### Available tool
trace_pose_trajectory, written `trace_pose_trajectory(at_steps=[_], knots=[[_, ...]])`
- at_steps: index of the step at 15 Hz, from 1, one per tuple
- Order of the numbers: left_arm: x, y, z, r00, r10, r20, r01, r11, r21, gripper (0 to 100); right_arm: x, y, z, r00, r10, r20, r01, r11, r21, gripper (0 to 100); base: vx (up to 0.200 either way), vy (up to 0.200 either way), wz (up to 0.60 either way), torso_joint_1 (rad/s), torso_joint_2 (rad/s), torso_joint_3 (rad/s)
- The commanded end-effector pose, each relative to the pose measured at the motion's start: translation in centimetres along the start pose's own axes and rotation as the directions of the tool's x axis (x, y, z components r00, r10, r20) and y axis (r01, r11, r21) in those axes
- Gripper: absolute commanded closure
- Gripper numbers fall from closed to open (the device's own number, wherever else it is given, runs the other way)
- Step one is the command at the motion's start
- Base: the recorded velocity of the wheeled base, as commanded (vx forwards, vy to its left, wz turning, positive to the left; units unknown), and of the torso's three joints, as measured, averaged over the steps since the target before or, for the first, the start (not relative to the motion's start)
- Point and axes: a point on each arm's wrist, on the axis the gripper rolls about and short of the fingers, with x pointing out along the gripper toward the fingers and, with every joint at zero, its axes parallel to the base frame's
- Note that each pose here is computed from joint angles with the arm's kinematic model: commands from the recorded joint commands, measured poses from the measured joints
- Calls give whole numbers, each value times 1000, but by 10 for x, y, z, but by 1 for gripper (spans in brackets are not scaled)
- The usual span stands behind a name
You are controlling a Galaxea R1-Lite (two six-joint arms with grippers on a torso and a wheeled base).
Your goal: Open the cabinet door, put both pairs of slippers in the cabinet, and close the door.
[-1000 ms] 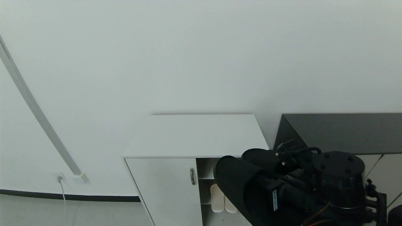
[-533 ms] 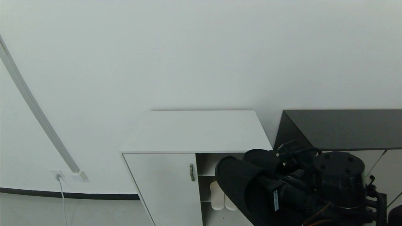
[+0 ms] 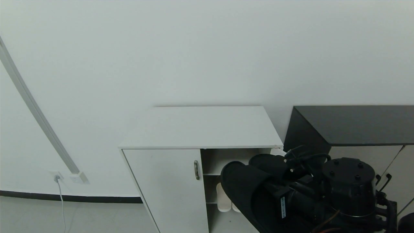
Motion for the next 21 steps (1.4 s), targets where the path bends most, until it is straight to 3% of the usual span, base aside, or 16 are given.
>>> trace_pose_trajectory(at_steps=[1,21], knots=[[0,0,0,1000,1,0,-1,1000,-9,100,0,1,-1,1000,3,-4,-3,1000,-1,100,0,0,0,-173,408,222],[0,0,0,1000,1,0,-1,1000,-13,100,2,3,-7,1000,10,-28,-10,1000,-25,100,0,0,0,-192,510,320]])
